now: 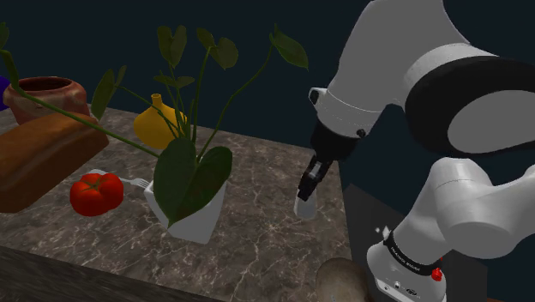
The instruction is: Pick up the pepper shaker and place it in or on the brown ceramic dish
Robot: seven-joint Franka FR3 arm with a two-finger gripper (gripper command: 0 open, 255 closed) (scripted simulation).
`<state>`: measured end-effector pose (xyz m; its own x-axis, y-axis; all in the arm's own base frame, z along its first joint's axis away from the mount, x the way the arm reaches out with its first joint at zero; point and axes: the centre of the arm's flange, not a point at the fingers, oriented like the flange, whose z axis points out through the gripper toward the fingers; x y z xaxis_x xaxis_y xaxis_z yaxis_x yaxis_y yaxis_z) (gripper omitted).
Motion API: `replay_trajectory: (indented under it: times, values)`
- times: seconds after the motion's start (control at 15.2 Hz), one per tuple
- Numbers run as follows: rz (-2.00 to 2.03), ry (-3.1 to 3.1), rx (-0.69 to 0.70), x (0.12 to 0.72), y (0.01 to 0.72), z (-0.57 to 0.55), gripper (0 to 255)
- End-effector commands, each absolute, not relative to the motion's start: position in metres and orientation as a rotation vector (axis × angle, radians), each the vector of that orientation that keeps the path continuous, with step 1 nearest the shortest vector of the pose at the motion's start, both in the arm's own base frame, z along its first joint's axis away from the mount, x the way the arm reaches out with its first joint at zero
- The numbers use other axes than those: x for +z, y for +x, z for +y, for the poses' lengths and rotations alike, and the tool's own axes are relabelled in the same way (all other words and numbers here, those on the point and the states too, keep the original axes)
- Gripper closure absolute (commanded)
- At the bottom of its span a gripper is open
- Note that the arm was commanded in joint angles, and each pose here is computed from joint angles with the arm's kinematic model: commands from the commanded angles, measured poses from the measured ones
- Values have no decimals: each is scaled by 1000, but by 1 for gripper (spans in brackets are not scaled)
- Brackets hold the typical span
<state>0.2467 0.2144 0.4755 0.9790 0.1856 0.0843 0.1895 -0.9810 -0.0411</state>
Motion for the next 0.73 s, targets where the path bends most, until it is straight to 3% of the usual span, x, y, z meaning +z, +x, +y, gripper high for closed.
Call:
replay_trajectory:
  times: [0.0, 0.66]
  values:
    - [-290, -3076, -123, 479, 221, 218, 255]
    - [-290, -3076, -123, 492, 78, 234, 255]
